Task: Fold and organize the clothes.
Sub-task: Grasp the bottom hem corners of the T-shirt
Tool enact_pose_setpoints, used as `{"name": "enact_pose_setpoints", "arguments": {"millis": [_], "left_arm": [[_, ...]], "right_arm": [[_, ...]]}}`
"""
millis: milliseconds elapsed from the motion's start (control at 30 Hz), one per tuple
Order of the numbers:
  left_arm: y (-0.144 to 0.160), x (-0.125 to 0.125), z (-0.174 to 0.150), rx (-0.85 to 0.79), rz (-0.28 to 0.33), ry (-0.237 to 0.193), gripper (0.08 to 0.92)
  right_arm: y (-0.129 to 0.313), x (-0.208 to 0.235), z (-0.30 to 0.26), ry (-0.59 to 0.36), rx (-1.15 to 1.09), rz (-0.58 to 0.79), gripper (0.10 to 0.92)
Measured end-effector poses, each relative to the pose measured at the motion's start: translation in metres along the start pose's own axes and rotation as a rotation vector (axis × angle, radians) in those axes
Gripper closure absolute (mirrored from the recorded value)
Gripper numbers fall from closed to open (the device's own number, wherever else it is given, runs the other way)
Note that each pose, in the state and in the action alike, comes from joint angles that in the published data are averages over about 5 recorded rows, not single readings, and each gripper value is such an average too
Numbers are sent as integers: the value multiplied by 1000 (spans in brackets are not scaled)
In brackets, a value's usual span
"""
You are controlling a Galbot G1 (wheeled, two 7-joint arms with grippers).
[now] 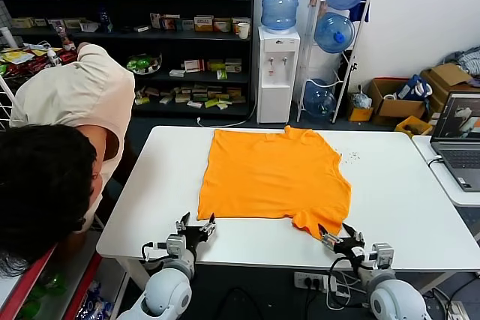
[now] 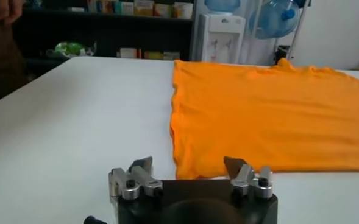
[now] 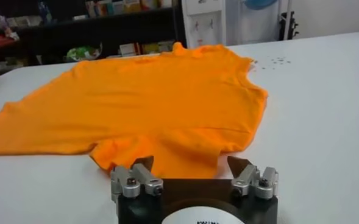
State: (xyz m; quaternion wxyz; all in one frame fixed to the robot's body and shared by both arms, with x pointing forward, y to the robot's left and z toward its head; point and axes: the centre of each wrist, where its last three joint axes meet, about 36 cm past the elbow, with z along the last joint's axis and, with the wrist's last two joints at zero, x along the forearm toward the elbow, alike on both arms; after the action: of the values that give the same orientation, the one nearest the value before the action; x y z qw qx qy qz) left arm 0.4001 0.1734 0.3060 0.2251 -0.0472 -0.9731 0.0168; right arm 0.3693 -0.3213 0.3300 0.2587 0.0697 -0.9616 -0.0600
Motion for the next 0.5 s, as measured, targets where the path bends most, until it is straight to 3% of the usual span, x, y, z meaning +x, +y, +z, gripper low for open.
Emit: {"name": "enact_pose_setpoints", "arguments": {"millis": [500], "left_arm": [[4, 1, 2, 24, 13, 24, 727]], "right_arm": [[9, 5, -4, -16, 22, 0, 853]]}}
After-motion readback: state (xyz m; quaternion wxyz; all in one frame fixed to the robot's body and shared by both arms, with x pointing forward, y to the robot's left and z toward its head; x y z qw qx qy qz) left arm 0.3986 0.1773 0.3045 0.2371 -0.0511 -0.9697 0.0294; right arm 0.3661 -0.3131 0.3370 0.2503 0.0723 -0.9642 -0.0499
